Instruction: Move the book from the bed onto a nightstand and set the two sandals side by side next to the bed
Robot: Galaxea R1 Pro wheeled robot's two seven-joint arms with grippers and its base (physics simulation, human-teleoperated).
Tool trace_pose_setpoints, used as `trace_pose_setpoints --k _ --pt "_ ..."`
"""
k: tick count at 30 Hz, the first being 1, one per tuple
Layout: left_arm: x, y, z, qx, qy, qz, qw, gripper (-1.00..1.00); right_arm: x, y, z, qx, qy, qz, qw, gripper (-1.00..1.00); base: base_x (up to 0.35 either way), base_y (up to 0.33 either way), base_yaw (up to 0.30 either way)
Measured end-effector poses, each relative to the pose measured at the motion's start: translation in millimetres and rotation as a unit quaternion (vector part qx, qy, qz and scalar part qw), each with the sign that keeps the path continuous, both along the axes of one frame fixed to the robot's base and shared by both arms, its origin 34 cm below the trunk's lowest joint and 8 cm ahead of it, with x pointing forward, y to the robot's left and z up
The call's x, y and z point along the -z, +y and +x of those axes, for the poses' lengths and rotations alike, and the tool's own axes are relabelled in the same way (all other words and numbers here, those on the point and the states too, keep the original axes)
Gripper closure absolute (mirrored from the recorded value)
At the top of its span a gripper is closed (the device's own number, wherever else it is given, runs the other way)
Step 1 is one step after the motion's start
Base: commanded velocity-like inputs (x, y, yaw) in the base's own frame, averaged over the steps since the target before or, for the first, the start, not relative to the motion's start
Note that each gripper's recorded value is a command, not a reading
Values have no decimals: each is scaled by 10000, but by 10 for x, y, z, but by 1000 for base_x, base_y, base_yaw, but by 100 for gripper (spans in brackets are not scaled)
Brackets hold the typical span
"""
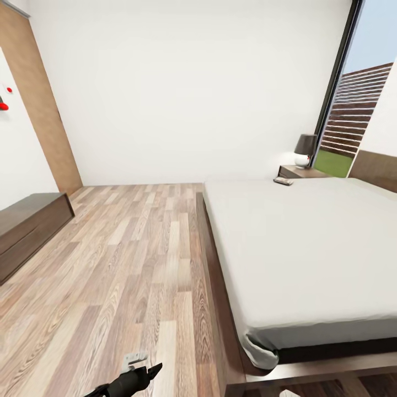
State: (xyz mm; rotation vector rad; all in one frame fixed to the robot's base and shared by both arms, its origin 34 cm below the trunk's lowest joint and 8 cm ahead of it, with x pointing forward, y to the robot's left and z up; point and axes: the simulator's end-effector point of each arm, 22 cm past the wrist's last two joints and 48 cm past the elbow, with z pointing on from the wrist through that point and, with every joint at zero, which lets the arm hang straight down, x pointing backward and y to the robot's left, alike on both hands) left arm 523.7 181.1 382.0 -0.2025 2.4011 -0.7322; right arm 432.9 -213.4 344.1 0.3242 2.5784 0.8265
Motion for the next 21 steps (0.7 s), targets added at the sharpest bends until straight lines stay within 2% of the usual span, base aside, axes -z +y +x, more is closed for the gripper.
trace_pose_setpoints --k 21 --pt "-437 0 79 0 4 0 10000 -100 -438 2 78 -4 4 3 10000 -100 0 0 0"
